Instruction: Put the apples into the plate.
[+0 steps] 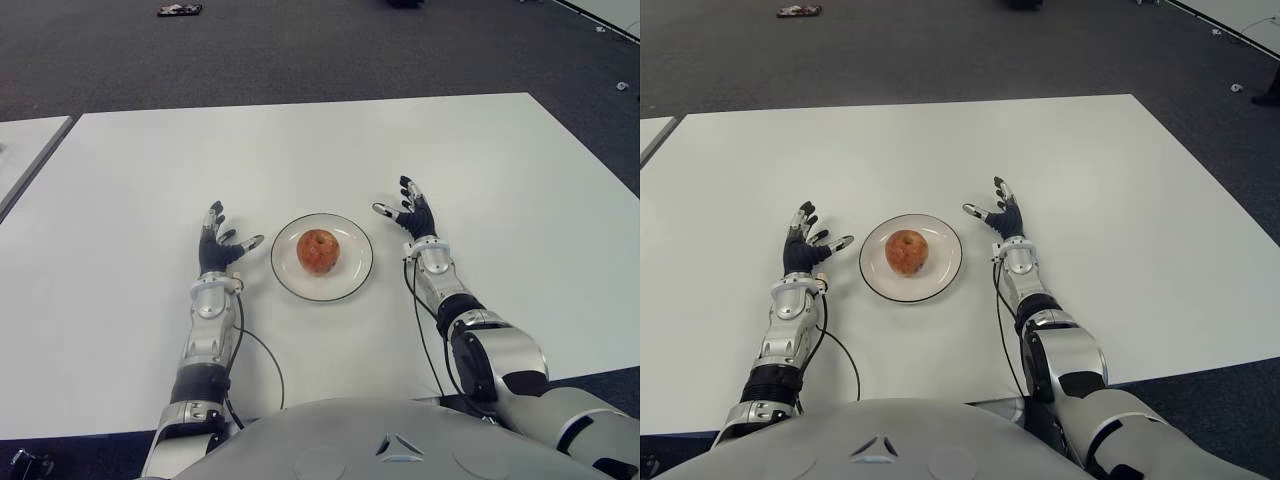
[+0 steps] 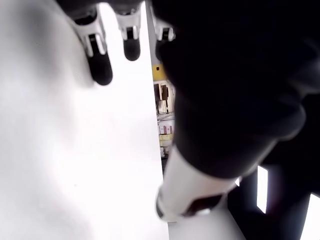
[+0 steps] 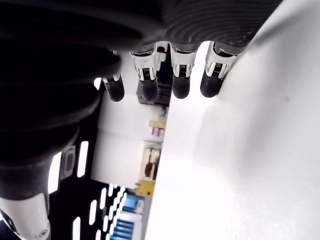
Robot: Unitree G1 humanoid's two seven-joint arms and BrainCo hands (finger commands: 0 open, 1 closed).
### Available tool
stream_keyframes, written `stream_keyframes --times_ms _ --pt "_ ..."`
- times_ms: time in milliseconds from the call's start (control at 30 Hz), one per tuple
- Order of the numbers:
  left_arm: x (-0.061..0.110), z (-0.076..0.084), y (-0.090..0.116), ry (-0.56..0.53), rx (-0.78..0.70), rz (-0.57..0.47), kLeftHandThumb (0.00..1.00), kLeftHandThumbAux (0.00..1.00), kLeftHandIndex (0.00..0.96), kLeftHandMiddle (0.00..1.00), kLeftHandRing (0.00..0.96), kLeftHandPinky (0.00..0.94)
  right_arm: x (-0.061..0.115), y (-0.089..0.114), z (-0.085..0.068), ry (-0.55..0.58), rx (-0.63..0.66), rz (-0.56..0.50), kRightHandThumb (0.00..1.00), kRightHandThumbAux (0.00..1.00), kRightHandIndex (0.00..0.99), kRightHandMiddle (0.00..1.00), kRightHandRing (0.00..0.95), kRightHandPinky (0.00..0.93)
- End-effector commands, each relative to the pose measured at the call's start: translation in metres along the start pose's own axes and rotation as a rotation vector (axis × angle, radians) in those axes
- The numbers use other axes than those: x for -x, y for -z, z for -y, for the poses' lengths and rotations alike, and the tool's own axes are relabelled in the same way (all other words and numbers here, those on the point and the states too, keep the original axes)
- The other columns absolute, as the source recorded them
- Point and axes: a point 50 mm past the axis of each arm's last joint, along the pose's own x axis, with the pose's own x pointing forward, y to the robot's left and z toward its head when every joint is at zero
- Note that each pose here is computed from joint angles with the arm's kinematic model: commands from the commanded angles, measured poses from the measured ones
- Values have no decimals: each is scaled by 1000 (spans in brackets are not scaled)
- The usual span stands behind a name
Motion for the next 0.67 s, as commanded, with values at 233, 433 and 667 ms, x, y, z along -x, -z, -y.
stream_keyframes --times_ms 233,433,667 --pt "3 2 -1 32 -13 -9 0 302 0 0 0 14 16 21 -10 -27 -63 -81 31 729 0 0 0 45" --pt "4 2 -2 35 -18 -8 0 298 0 0 0 14 17 24 -11 -14 -109 -113 74 764 0 3 17 79" --pt "4 2 -3 40 -19 -5 0 292 0 0 0 14 16 27 -13 -15 -144 -161 113 780 0 31 57 131"
